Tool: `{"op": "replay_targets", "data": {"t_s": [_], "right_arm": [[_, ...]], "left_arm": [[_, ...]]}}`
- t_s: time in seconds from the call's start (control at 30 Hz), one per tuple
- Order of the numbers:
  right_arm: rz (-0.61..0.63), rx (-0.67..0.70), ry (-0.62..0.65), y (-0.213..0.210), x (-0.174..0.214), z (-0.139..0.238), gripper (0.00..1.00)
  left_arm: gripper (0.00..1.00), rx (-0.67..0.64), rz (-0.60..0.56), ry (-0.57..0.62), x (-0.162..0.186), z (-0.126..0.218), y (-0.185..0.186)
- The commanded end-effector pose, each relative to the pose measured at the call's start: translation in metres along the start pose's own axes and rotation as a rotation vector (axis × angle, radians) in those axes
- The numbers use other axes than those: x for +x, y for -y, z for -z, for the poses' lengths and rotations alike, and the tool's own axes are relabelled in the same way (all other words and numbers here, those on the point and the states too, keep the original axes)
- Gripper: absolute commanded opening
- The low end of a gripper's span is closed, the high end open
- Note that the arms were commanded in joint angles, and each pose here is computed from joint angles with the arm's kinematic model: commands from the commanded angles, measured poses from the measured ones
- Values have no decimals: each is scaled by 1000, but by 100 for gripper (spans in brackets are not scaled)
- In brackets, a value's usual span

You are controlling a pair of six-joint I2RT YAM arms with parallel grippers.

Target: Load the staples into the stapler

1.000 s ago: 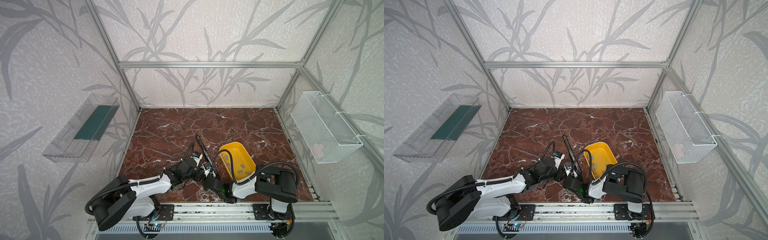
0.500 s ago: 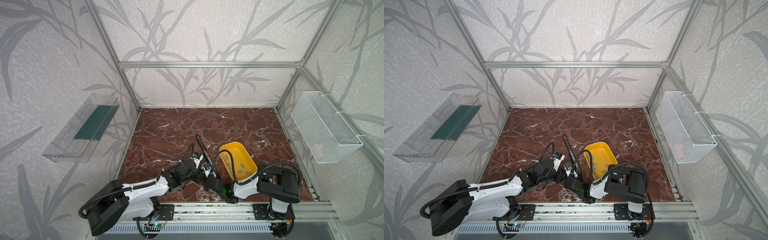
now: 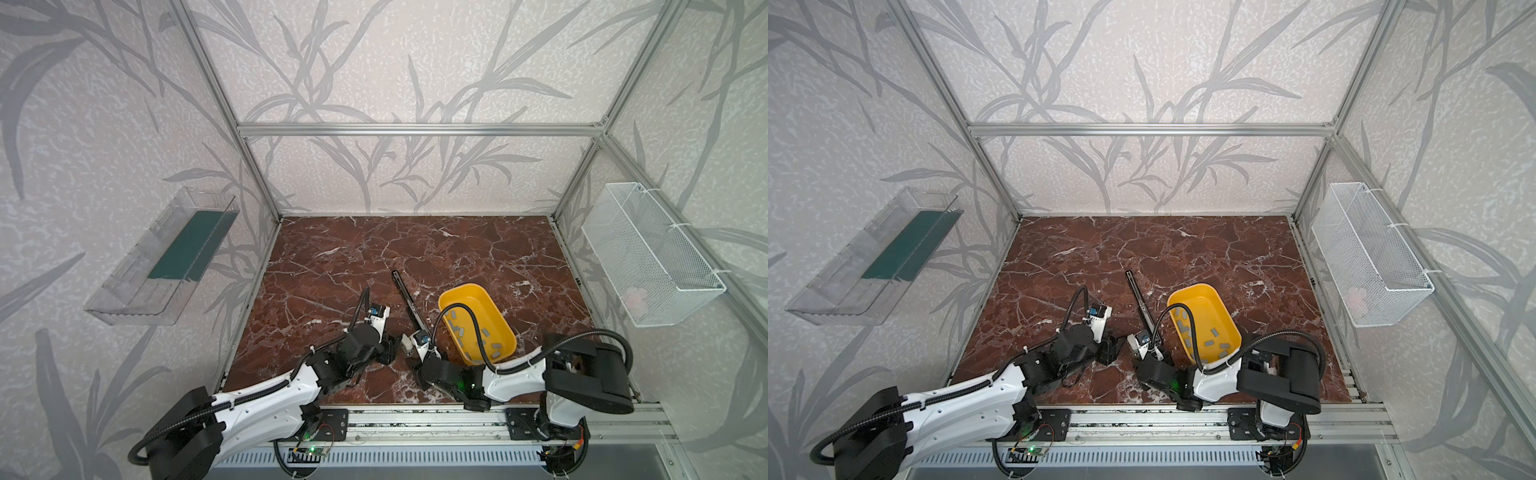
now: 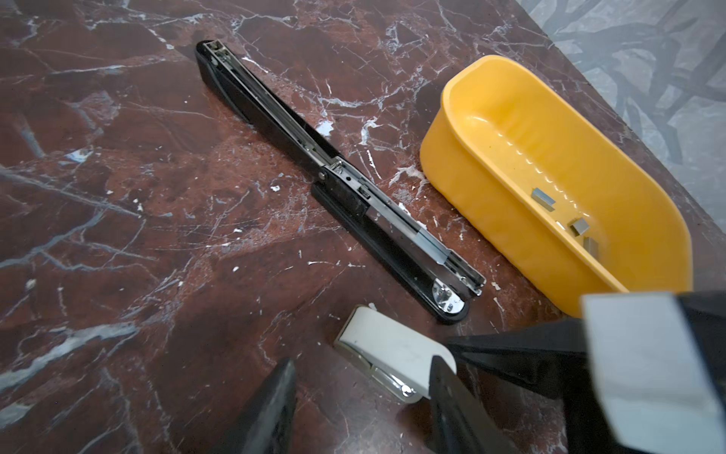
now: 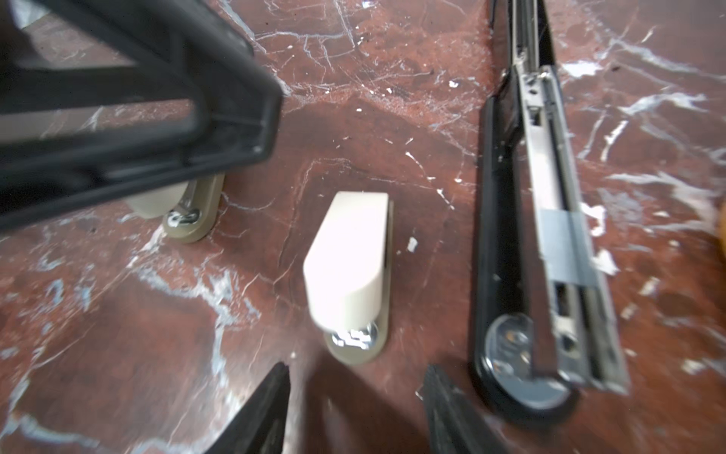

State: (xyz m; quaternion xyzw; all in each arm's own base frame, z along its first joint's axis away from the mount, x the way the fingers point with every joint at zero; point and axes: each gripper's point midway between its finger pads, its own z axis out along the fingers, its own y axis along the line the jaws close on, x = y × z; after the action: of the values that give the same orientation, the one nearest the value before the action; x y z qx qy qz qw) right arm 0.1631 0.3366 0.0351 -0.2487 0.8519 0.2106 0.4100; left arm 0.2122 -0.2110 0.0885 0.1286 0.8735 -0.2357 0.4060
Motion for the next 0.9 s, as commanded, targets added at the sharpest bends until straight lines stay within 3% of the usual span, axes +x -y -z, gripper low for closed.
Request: {"op": "replay_targets", "data": {"t_s": [0.0, 0.33, 0.87], "right_arm": [[34, 3, 25, 0, -14, 20, 55], [19, 4, 129, 2, -68, 55, 34], [9, 15, 20, -8, -58, 5, 24]], "left_arm": [[55, -57, 26, 16, 0, 0, -12], [54, -40, 33, 14, 1, -2, -10], [49, -33, 23, -9, 8, -9, -9]]}}
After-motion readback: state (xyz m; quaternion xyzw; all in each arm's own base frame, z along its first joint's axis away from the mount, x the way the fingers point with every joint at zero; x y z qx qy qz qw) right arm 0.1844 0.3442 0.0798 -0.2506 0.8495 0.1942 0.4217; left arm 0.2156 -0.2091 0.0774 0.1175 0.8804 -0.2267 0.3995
